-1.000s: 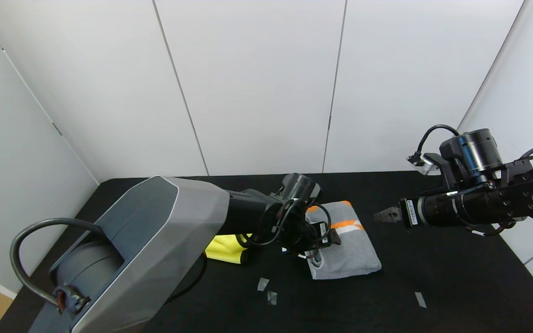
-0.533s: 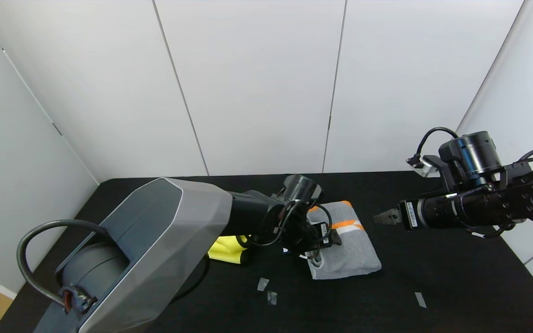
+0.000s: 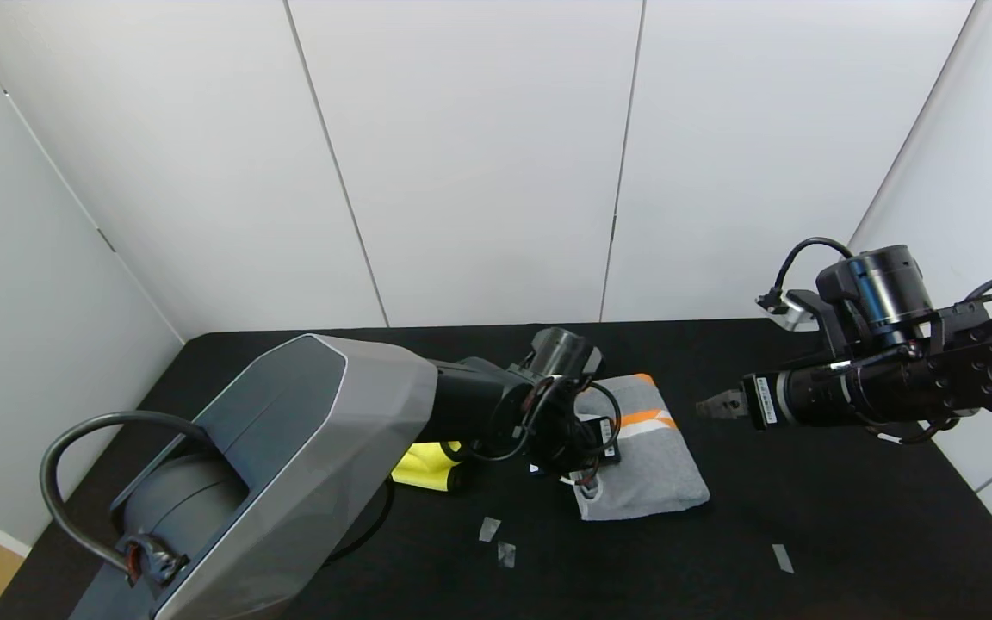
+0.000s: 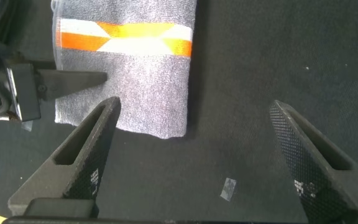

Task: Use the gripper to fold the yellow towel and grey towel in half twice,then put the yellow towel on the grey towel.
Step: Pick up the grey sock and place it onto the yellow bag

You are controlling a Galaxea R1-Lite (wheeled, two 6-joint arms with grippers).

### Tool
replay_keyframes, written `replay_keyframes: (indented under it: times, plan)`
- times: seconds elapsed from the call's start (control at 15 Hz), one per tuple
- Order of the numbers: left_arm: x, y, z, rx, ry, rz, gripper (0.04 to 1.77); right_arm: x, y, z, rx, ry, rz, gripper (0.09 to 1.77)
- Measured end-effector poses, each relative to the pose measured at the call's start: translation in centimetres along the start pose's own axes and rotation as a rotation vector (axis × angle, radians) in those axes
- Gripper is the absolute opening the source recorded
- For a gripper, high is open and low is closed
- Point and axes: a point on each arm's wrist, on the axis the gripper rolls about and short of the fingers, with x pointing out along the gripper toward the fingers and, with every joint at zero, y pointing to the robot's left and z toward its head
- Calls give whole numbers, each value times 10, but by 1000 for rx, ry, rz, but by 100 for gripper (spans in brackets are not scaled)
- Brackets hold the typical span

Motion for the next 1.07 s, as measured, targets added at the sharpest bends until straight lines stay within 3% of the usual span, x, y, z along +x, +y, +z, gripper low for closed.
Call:
replay_keyframes:
  times: [0.07,0.13,0.2,0.67,1.07]
  plan:
    - [0,0,0,0,0,0,68,0,0,0,0,1,0,171]
    - [0,0,0,0,0,0,11,0,0,-1,-1,4,1,171]
    - [0,0,0,0,0,0,19,0,1,-1,-1,4,1,171]
    - [-4,-3,3,6,-13,0,19,1,0,-3,-1,11,1,171]
    - [-24,-13,11,101,-60,-22,19,2,-1,-6,3,23,-3,171]
